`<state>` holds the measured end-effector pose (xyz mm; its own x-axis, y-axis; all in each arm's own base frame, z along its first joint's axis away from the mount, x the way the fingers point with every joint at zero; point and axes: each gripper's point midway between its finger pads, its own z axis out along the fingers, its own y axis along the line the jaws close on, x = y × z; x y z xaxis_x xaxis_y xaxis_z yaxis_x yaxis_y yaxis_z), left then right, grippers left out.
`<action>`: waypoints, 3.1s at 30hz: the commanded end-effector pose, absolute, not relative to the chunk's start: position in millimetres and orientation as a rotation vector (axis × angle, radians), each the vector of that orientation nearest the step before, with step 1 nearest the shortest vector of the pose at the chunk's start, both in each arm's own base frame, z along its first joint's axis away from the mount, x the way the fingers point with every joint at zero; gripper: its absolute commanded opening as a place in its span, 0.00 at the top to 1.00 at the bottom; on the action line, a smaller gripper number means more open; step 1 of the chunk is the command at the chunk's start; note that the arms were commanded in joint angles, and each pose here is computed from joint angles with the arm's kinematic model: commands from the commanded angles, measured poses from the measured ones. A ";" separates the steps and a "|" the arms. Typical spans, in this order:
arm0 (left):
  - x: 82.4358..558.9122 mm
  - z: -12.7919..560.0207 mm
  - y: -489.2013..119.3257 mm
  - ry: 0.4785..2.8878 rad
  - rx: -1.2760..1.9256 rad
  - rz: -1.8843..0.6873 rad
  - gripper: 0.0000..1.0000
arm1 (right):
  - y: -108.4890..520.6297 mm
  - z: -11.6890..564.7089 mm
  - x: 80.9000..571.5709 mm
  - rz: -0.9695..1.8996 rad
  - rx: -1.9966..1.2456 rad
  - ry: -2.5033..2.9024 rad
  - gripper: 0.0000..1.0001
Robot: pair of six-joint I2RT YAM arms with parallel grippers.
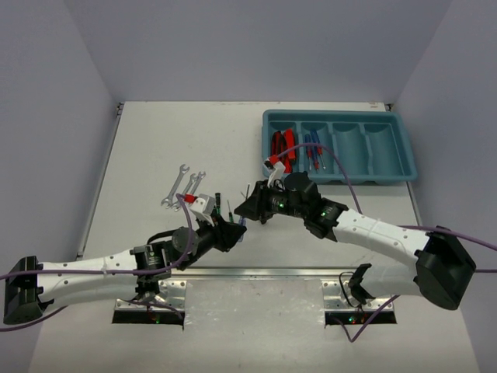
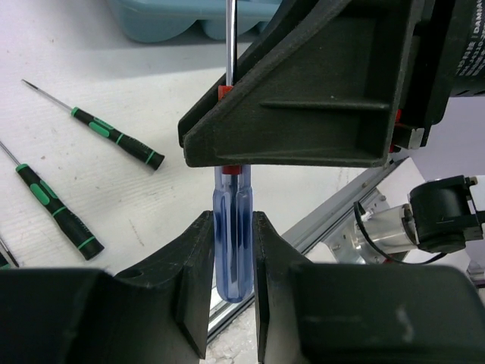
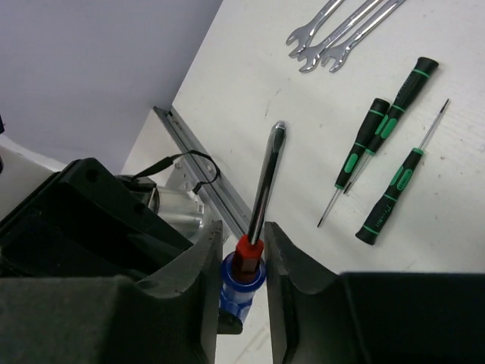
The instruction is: Sort the tools into containers
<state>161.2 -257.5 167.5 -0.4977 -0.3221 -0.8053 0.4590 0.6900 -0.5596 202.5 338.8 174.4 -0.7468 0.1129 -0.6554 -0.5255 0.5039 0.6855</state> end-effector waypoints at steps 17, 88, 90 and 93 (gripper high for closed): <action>183.0 199.8 -177.8 2.118 -0.152 -0.286 0.00 | 126.3 206.8 387.2 0.215 0.037 2.173 1.00; 206.0 225.1 -80.6 1.973 -0.294 -0.016 0.00 | 166.1 167.4 366.9 0.107 -0.410 2.384 1.00; 206.2 224.4 -80.9 1.975 -0.292 -0.013 0.00 | 115.5 166.0 388.7 -0.017 -0.319 2.397 1.00; 206.9 221.7 -83.5 1.986 -0.278 -0.006 0.00 | 45.0 158.9 419.9 -0.282 -0.211 2.423 1.00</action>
